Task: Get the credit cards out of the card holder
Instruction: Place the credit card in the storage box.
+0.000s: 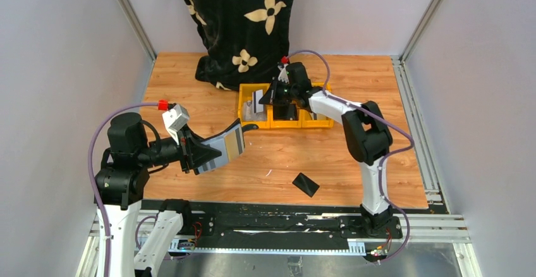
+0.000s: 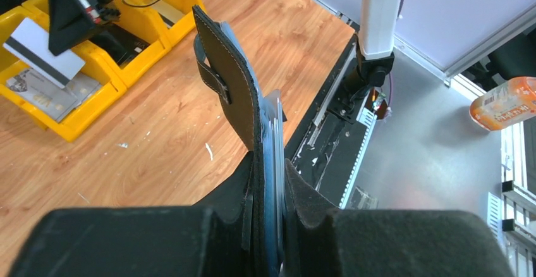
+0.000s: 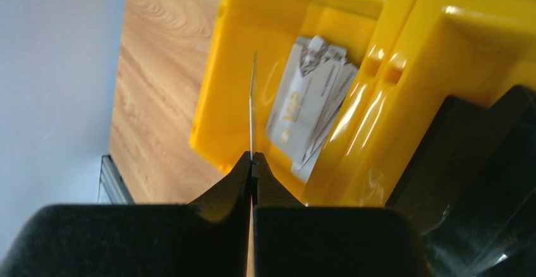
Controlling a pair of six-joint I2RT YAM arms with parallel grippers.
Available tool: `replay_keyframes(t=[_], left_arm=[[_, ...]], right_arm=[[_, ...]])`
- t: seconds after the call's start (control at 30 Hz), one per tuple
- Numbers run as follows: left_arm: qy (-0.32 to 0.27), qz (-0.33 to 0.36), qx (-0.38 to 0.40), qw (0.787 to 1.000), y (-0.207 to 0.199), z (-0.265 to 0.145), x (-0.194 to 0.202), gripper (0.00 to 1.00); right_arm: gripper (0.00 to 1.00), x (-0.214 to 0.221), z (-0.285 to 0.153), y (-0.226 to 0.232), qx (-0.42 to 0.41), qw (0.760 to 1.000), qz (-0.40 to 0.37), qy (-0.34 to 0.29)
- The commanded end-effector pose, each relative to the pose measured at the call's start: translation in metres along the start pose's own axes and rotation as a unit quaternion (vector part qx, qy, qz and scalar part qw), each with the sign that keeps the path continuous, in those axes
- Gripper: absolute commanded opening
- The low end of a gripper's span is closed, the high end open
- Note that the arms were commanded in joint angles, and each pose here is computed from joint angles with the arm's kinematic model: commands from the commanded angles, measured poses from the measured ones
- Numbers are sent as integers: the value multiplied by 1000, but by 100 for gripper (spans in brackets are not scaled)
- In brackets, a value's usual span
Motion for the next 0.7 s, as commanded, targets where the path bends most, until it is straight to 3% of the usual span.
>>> replay_keyframes(t=[0.0, 0.1, 0.33, 0.53, 0.67], left_arm=[[0, 27, 7, 1000, -4, -2, 1, 0], [-2, 34, 9, 999, -6, -3, 2, 0], [-8, 50, 14, 999, -12, -6, -1, 0], [-16, 64, 13, 998, -18, -9, -7, 0], [-22, 73, 13, 997, -24, -12, -10, 0]], right_arm=[[0, -9, 25, 0, 22, 1000, -1, -8], [2, -10, 42, -1, 27, 1000, 5, -11], [39, -13, 50, 13, 34, 999, -19, -3], [48, -22, 9, 43, 60, 996, -63, -22], [65, -29, -43, 81, 37, 993, -101, -58]])
Point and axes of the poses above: each gripper's point midway between its finger pads, its own z axis out along the fingers, its own y axis along the line the jaws close on, x = y × z, the point moved 5 cm from there along -z, back along the fingers, and after that the axes turned 6 degrees about -z, right-handed, at the moved point
